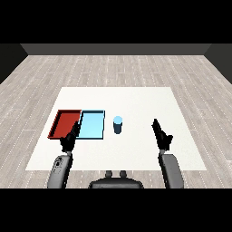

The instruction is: Pick the blue can and put it in the blue box

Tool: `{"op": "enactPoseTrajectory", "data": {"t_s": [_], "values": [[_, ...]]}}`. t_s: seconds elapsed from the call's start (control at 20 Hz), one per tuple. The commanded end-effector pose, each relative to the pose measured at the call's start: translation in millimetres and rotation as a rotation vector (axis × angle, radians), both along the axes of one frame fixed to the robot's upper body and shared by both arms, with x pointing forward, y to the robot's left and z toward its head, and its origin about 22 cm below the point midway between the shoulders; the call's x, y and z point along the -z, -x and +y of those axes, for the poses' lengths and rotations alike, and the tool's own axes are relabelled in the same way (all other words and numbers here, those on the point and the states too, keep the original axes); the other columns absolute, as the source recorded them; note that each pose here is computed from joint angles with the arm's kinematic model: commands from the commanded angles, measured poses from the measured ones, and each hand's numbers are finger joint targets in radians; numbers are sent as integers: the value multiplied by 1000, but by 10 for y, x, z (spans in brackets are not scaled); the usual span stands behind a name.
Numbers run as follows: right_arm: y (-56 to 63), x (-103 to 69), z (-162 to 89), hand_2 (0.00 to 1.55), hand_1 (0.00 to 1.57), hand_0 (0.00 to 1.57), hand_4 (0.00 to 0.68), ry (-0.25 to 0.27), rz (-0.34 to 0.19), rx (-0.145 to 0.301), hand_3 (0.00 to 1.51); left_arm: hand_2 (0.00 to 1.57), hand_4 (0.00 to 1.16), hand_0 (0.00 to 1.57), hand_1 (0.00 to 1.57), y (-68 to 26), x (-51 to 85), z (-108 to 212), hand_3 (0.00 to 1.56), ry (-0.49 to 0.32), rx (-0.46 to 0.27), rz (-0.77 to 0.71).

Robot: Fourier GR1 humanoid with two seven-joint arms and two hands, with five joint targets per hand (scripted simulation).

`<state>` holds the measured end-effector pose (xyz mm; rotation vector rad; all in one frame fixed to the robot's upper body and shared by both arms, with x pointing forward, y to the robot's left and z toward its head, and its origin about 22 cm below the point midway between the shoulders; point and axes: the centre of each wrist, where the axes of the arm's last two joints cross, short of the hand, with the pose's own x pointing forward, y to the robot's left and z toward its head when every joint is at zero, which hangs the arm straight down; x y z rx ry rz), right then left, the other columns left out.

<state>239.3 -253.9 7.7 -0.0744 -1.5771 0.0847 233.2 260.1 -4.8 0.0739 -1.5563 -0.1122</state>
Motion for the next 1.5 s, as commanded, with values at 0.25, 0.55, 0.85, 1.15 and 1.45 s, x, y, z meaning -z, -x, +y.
{"op": "enactPoseTrajectory", "data": {"t_s": [0.25,0.55,0.85,1.15,1.45], "values": [[-644,-113,769,0,0,0,0,31,-51,-4,0,0,0,0,0,16,-208,22,0,23,-21,-60],[-647,-141,695,0,0,0,0,-201,-255,-119,0,0,0,0,0,-78,-439,-174,0,152,48,-471],[-567,-149,823,0,0,0,0,-219,-272,-133,0,0,0,0,0,-240,-251,64,0,144,44,-475],[-905,-80,836,0,0,0,0,-211,-252,-163,0,0,0,0,0,-109,-226,-71,0,167,52,-488],[-790,-15,989,0,0,0,0,-248,-251,-155,0,0,0,0,0,0,-267,-49,0,157,49,-483]]}}
